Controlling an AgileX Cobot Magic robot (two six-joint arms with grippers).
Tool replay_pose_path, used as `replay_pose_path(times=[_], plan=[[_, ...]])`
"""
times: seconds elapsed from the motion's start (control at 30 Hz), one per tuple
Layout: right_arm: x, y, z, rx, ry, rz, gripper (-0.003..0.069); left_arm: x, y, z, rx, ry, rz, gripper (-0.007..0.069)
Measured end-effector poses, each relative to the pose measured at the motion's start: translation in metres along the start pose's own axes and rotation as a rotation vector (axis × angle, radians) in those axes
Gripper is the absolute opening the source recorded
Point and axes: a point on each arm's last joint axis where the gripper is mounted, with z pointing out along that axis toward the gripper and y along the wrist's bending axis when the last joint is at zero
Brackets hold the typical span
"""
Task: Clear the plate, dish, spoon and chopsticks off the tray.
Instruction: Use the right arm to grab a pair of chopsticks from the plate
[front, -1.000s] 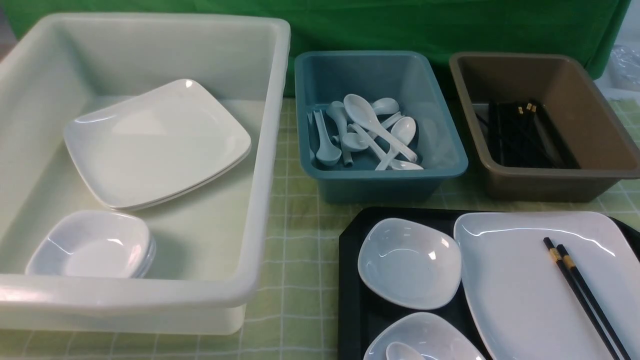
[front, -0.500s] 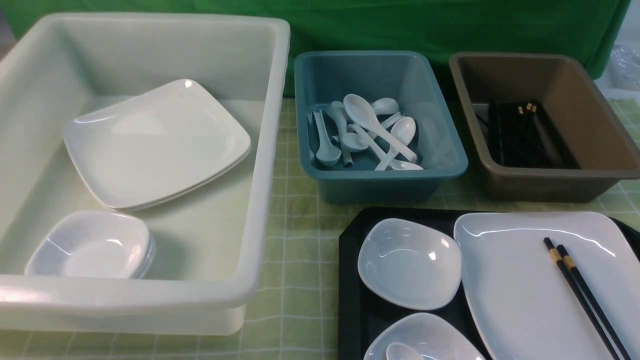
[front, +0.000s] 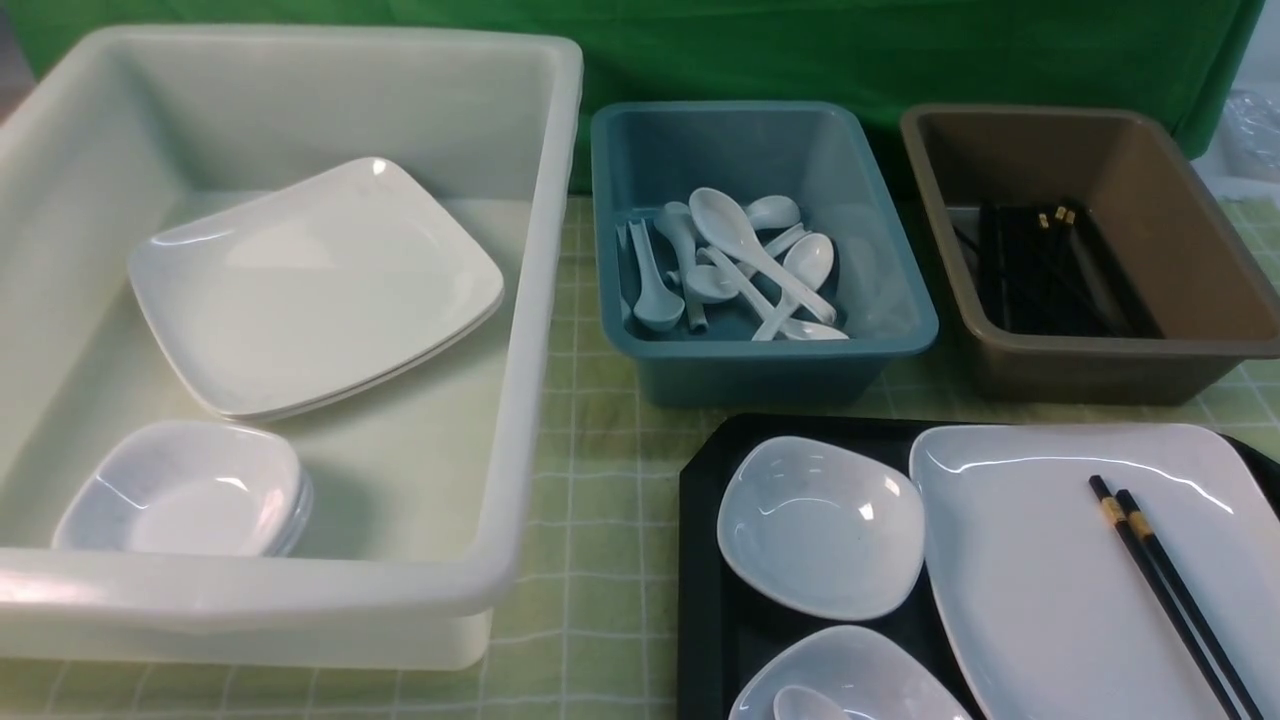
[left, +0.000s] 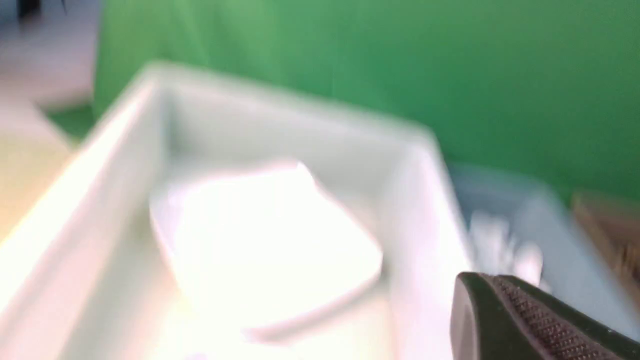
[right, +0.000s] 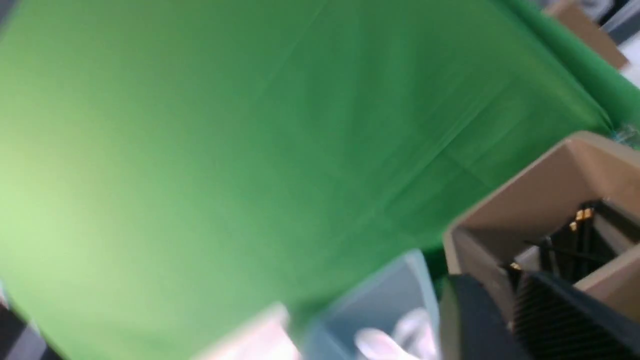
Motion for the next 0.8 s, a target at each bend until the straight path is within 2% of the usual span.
replay_pose_path(times=[0.07,0.1,0.17,0.2,0.43,0.57,0.63,0.8], plan=[[-0.017,0.014,0.005,0.022,0.067,-0.089,0.0059,0.003,0.000,0.023,0.028,0.114,0.014,0.0020],[-0.032,0.028,0.014,0.059,0.181,-0.193,0.0035,0.006,-0.001,0.043,0.076,0.193,0.022,0.0020],[-0.036,0.032,0.024,0.095,0.296,-0.277,0.0029,0.008,-0.002,0.052,0.104,0.222,0.033,0.0020],[-0.044,0.043,0.040,0.122,0.438,-0.392,0.0026,0.012,-0.002,0.065,0.144,0.263,0.059,0.0020],[-0.023,0.058,0.113,0.241,1.042,-0.701,0.0018,0.034,0.000,0.087,0.183,0.403,0.126,0.0020],[-0.010,0.052,0.146,0.292,1.192,-0.742,0.0018,0.042,-0.018,0.087,0.247,0.437,0.205,0.0020],[-0.002,0.039,0.168,0.345,1.254,-0.724,0.0018,0.049,-0.034,0.085,0.302,0.464,0.266,0.0020],[0.014,-0.026,0.208,0.553,1.349,-0.568,0.0039,0.077,-0.089,0.089,0.450,0.548,0.377,0.0020]])
